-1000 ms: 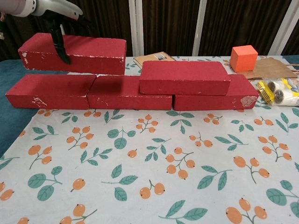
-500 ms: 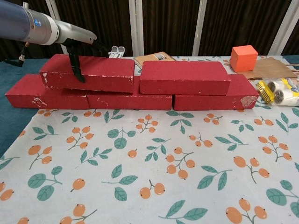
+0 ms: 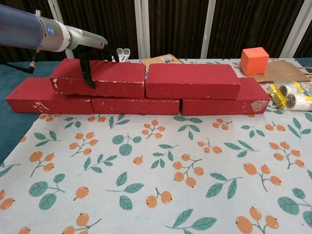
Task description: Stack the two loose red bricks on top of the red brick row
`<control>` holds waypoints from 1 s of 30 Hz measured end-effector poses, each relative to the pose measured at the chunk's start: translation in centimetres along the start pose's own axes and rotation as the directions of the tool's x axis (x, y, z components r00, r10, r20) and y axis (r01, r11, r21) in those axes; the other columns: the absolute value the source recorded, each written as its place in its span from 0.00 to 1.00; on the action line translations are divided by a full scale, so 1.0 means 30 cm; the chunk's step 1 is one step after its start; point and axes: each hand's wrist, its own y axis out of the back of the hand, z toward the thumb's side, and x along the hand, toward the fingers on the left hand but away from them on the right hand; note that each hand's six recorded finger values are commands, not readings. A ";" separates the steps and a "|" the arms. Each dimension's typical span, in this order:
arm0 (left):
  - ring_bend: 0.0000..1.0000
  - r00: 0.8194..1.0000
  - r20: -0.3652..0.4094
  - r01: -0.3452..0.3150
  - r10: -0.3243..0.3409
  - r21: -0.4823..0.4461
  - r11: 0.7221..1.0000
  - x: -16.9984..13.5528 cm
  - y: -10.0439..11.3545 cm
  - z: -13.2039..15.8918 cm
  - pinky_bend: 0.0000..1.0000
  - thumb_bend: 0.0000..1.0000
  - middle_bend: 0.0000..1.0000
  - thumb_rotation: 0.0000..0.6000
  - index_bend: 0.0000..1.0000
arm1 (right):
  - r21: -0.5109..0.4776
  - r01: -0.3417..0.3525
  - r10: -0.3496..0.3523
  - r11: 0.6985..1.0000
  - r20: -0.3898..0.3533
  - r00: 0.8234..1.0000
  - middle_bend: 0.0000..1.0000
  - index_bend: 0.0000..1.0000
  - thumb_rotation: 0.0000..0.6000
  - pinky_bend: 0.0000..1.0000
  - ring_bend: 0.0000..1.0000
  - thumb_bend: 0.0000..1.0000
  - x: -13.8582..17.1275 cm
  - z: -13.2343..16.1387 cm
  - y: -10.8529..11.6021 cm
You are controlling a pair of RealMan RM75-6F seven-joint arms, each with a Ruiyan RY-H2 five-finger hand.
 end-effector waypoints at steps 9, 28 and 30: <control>0.26 1.000 0.000 -0.007 0.007 -0.005 1.000 0.003 0.003 0.019 0.28 0.01 0.27 1.00 0.23 | -0.004 0.009 -0.009 1.000 -0.002 1.000 0.04 0.00 1.00 0.00 0.00 0.00 0.003 -0.002 0.007; 0.26 1.000 -0.001 -0.004 0.004 -0.008 1.000 -0.005 0.000 0.041 0.28 0.01 0.27 1.00 0.23 | -0.005 0.008 -0.008 1.000 0.001 1.000 0.04 0.00 1.00 0.00 0.00 0.00 0.005 -0.004 0.009; 0.26 1.000 -0.002 -0.006 0.006 -0.009 1.000 -0.003 -0.001 0.044 0.28 0.01 0.27 1.00 0.23 | -0.005 0.008 -0.008 1.000 0.002 1.000 0.04 0.00 1.00 0.00 0.00 0.00 0.005 -0.005 0.009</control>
